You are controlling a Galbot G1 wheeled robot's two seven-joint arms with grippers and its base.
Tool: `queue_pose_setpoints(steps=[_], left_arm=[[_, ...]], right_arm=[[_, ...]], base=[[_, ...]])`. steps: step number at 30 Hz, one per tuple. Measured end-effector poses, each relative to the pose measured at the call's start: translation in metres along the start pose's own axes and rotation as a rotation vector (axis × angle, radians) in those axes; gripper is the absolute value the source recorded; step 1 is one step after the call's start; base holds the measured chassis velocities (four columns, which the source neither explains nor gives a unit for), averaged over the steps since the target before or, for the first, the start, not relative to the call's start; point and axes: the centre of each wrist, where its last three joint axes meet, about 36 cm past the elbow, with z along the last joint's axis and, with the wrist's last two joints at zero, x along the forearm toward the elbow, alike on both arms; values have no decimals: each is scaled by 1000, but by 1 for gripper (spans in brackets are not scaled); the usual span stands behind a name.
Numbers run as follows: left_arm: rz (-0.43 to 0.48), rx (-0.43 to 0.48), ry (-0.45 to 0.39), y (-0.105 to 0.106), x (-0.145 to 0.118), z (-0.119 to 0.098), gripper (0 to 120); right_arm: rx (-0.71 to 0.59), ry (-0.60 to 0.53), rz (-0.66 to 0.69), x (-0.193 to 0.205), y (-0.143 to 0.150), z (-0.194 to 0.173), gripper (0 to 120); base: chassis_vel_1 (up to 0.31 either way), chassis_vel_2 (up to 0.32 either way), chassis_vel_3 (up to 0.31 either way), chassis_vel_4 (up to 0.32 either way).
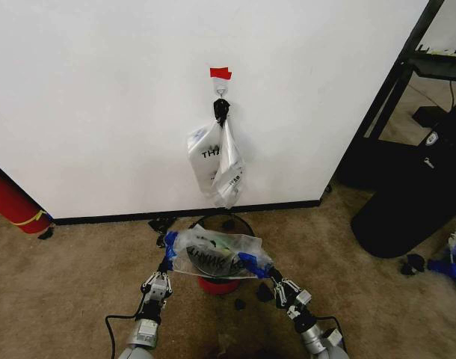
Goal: Pick up the garbage bag from the wall and place it over the trash bin.
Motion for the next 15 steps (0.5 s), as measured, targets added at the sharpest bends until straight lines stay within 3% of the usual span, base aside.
queue_pose_setpoints(steps=[8,15], left_arm=[[10,2,-21,0,8,-5,1],[31,-8,-63,0,19,-16,25]], right_arm=[[-27,-18,3,-3,6,-3,0],[-22,-16,-1,2,7,-12,1]], base=[[0,0,0,0],[0,0,0,0]])
